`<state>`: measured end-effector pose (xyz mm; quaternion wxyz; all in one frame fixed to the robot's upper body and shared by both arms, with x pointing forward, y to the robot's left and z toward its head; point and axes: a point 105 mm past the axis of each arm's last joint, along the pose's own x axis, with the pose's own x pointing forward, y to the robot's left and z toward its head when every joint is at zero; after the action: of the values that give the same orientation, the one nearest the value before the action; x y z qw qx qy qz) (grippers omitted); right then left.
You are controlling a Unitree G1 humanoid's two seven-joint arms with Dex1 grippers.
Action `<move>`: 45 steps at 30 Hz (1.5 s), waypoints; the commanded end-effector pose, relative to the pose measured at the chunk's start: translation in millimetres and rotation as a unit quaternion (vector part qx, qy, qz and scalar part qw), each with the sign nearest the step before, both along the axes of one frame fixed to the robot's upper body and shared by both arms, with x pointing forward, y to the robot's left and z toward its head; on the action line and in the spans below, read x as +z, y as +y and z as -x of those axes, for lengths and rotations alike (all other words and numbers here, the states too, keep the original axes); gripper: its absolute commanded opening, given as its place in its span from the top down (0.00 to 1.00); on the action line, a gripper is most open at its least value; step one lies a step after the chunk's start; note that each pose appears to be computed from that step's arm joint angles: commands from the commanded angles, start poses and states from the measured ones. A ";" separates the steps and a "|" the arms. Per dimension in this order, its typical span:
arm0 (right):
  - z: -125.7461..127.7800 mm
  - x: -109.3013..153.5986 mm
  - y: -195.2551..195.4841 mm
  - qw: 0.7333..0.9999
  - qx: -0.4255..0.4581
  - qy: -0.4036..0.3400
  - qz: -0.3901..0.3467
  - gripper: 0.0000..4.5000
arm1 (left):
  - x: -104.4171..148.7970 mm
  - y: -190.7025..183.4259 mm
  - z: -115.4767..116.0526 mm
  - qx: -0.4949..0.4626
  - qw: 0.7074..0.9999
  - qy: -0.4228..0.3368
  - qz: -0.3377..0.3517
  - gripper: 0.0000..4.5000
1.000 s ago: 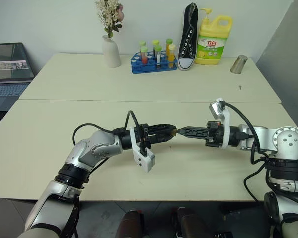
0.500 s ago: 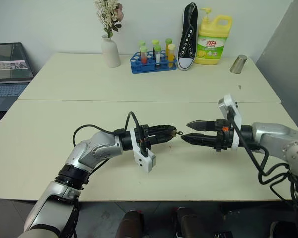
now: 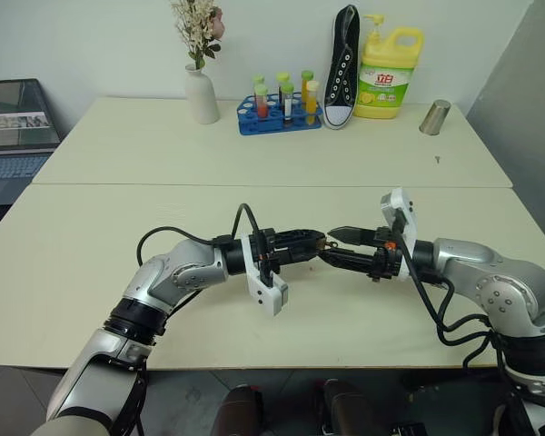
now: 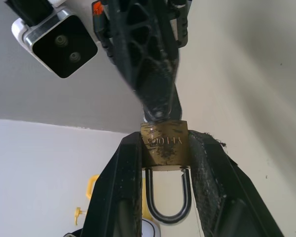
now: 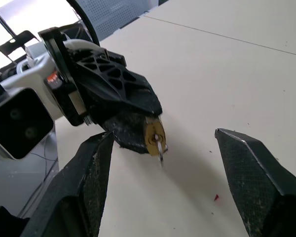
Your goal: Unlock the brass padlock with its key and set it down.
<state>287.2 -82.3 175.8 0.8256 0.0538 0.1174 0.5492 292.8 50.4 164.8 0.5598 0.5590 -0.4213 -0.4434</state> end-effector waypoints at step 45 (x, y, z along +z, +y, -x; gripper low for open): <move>-5.9 12.7 -11.4 0.999 0.031 -0.024 0.014 0.97 | 31.0 19.6 10.1 -0.032 0.989 0.081 0.120 0.04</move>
<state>292.6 -89.0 177.9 0.8071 0.0348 0.1332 0.5742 283.5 68.8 180.0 0.6250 0.4621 -0.4272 -0.4618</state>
